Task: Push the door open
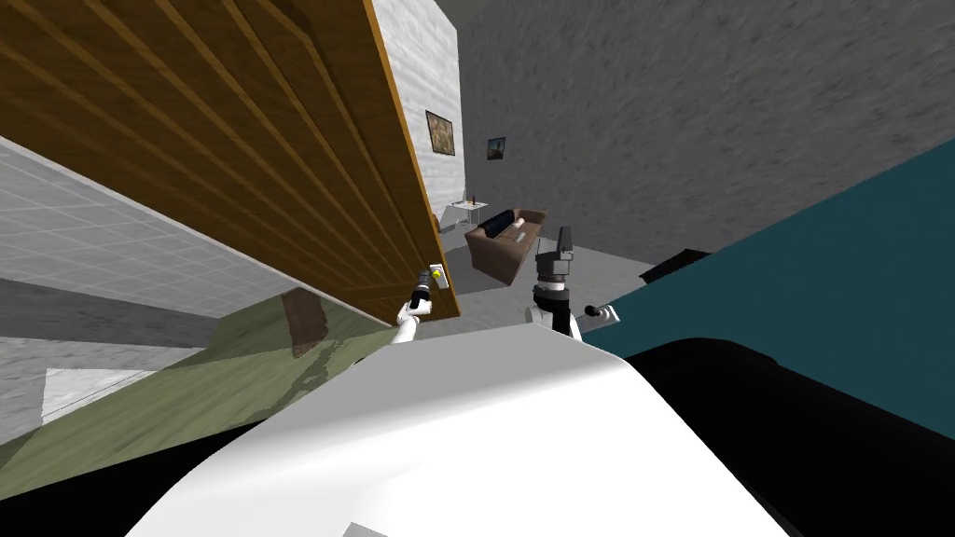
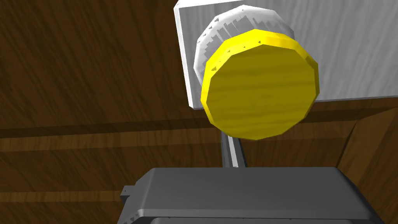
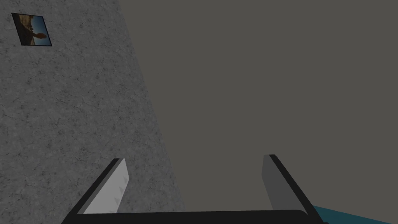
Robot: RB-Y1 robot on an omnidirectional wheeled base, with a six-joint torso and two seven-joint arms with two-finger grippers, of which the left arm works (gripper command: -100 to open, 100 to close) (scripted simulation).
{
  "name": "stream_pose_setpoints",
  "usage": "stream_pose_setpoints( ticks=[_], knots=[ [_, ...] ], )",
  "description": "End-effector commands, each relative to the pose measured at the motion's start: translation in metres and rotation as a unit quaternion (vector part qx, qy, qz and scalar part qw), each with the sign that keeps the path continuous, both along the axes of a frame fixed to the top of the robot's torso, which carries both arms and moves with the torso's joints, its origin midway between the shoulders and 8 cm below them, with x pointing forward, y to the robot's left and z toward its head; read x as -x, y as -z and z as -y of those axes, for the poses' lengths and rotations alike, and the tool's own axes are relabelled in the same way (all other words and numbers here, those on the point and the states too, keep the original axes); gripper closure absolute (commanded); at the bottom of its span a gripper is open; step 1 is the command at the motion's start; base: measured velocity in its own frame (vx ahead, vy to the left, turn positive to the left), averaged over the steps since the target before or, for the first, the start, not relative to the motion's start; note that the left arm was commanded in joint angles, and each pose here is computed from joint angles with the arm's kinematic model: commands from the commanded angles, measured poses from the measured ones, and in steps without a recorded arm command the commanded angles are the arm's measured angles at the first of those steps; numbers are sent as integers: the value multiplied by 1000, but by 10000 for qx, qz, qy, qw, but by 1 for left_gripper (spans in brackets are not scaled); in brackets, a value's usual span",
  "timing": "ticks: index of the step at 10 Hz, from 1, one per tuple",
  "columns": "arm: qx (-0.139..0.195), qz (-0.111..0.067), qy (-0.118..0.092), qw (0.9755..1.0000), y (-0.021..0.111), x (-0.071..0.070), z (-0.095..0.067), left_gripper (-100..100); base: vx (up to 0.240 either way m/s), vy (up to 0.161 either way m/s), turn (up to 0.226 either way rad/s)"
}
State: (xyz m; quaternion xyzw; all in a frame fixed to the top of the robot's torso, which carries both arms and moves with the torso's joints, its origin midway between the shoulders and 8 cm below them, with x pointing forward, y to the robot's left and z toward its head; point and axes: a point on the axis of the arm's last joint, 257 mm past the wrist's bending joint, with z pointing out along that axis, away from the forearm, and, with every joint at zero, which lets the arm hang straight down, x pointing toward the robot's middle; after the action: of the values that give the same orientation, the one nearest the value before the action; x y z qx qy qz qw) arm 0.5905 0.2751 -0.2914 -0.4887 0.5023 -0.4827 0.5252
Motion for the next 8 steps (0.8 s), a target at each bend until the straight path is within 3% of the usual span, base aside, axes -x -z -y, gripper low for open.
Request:
stream_pose_setpoints(
  ticks=[1,3,6,8],
  knots=[
    [-15,-10,122,9999,1,-3,15,-100,37,13,230],
    [-15,-25,285,9996,2,-7,37,-100,-82,100,203],
    [26,-58,599,9982,4,-11,83,-100,-89,97,207],
    [26,-58,599,9982,4,-11,83,-100,-45,32,26]
  ],
)
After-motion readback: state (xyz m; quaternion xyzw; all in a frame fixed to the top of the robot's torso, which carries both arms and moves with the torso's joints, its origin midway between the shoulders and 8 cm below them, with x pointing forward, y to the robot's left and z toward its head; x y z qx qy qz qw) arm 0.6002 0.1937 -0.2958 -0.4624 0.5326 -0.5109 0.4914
